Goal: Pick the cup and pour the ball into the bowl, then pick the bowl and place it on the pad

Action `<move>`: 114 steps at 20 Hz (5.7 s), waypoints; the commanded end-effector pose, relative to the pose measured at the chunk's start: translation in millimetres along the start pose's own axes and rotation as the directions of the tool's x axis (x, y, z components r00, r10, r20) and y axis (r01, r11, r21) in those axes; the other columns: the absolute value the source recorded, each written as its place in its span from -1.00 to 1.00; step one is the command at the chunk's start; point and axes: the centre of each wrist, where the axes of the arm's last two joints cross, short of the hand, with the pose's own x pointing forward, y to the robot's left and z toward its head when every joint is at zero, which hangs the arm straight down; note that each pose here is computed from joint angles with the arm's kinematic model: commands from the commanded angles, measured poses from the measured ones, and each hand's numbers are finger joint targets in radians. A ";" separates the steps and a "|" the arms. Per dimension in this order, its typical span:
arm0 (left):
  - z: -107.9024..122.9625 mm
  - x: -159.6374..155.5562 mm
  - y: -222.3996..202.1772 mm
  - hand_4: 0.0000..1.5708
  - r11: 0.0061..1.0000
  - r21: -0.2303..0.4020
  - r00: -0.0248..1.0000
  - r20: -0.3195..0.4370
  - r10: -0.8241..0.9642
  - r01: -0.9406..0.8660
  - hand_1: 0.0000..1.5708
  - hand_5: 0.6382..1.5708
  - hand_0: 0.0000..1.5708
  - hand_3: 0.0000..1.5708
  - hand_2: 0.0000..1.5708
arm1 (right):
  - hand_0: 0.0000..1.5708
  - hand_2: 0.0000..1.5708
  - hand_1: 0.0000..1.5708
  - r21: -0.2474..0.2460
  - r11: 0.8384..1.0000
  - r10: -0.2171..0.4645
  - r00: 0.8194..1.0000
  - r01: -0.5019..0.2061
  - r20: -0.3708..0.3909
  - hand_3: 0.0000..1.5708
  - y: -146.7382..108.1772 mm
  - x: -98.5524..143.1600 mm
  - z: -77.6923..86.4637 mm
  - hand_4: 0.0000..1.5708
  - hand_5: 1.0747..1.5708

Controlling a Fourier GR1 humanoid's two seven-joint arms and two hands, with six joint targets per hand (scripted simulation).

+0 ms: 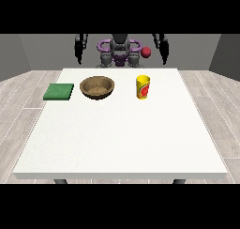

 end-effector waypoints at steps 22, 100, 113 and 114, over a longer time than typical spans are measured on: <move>-28.3 116.5 -34.4 -1.00 0.950 -0.137 0.939 0.168 0.300 -0.279 -1.00 0.88 -1.00 -1.00 -1.00 | -1.00 -1.00 -1.00 0.112 0.988 -0.123 0.984 0.109 0.130 -1.00 129.6 165.7 -28.6 -0.75 1.00; -169.2 16.5 -50.7 0.31 0.666 0.359 0.617 0.257 -0.744 0.654 0.80 0.96 0.80 1.00 1.00 | -1.00 -1.00 -1.00 0.127 0.984 -0.165 0.910 0.125 0.380 -1.00 -71.4 167.2 -16.7 -0.61 0.96; -192.9 46.4 -74.1 0.04 0.140 0.483 0.054 0.188 -0.981 0.864 0.70 0.93 0.70 1.00 0.91 | -1.00 -1.00 -1.00 0.139 0.982 -0.170 0.929 0.131 0.329 -1.00 -58.8 165.4 -44.2 -0.53 0.98; -183.6 37.1 -113.9 0.13 0.131 0.458 0.019 0.242 -0.970 0.879 0.74 0.90 0.74 1.00 0.94 | -1.00 -1.00 -1.00 0.106 0.986 -0.155 0.935 0.127 0.320 -1.00 -61.1 156.5 -51.6 -0.52 0.98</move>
